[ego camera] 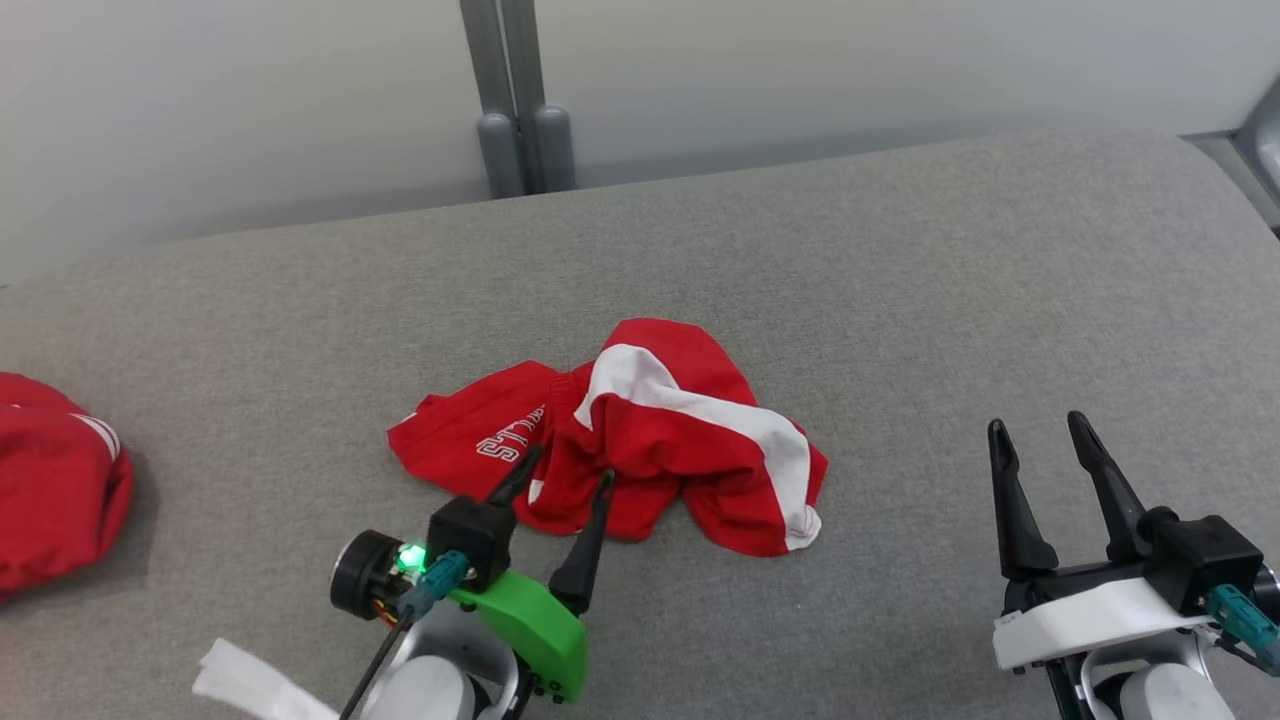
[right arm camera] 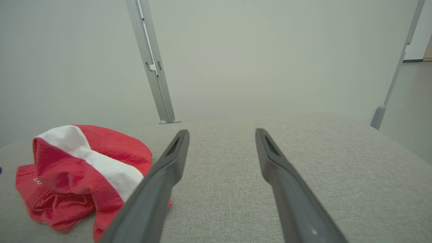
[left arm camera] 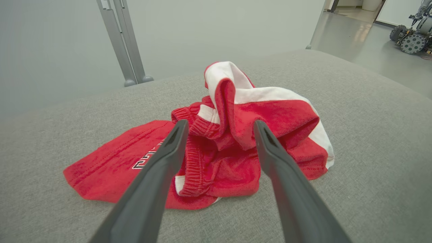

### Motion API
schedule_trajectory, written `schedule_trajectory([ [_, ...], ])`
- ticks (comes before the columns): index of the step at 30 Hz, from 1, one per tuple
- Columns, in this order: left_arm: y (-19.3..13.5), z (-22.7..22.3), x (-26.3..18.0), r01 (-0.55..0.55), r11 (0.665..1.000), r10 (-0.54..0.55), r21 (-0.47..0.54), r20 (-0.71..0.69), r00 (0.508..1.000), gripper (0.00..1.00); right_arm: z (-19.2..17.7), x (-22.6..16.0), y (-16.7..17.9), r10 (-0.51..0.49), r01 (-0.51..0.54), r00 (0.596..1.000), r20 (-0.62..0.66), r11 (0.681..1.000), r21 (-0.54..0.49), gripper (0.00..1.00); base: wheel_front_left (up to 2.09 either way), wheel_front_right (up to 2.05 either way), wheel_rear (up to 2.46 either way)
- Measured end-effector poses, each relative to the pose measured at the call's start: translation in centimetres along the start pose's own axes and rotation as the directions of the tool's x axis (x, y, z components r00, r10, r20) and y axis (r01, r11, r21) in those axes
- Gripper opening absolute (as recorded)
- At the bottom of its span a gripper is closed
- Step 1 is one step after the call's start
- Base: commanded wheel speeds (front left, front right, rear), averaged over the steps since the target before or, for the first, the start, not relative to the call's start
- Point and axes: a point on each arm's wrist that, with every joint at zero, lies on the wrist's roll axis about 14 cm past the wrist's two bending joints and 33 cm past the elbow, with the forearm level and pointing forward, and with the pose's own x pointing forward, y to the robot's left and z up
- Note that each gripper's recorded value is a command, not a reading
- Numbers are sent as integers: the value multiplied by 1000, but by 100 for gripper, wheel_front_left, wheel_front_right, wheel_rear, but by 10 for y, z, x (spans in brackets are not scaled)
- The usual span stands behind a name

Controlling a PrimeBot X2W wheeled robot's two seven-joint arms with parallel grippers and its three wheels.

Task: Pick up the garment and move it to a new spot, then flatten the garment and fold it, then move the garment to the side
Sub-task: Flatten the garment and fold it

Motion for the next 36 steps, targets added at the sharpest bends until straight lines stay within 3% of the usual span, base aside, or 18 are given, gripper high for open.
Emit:
schedule_trajectory([
  [6, -38, -48, 20, 139, 990, -142, -32, -211, 967, 100, -2, -4, -20, -72, 72, 997, -11, 997, -6, 100, 0, 0, 0],
  [11, -38, -79, 33, 139, 990, -140, -27, -330, 934, 100, -5, -11, -39, -136, 135, 990, -24, 991, -17, 100, 0, 0, 0],
  [12, -37, -85, 35, 139, 990, -134, -13, -353, 926, 91, -6, -13, -42, -147, 147, 989, -29, 989, -20, 100, 0, 0, 0],
  [13, -35, -92, 37, 142, 990, -129, 5, -380, 916, 61, -7, -15, -45, -159, 159, 987, -33, 987, -23, 100, 0, 0, 0],
  [14, -33, -97, 38, 138, 990, -122, 12, -397, 910, 41, -8, -17, -48, -169, 168, 985, -36, 986, -25, 100, 0, 0, 0],
  [15, -31, -101, 39, 138, 990, -117, 21, -413, 903, 11, -8, -19, -51, -180, 179, 983, -39, 983, -27, 100, 0, 0, 0],
  [16, -30, -105, 41, 143, 989, -117, 28, -427, 896, 0, -8, -21, -53, -190, 188, 981, -42, 982, -29, 100, 0, 0, 0],
  [23, -24, -89, 49, 134, 991, -116, 17, -398, 910, 0, -5, -27, -58, -211, 210, 977, -34, 977, -26, 100, 0, 0, 0],
  [29, -54, 5, 59, 237, 971, -236, -9, -165, 958, 0, 1, -27, -52, -194, 194, 981, -11, 981, -6, 100, 0, 0, 0],
  [36, -95, 117, 35, 379, 924, -373, -49, 99, 922, 0, 6, -31, -44, -166, 166, 986, 6, 986, 0, 100, 0, 0, 0],
])
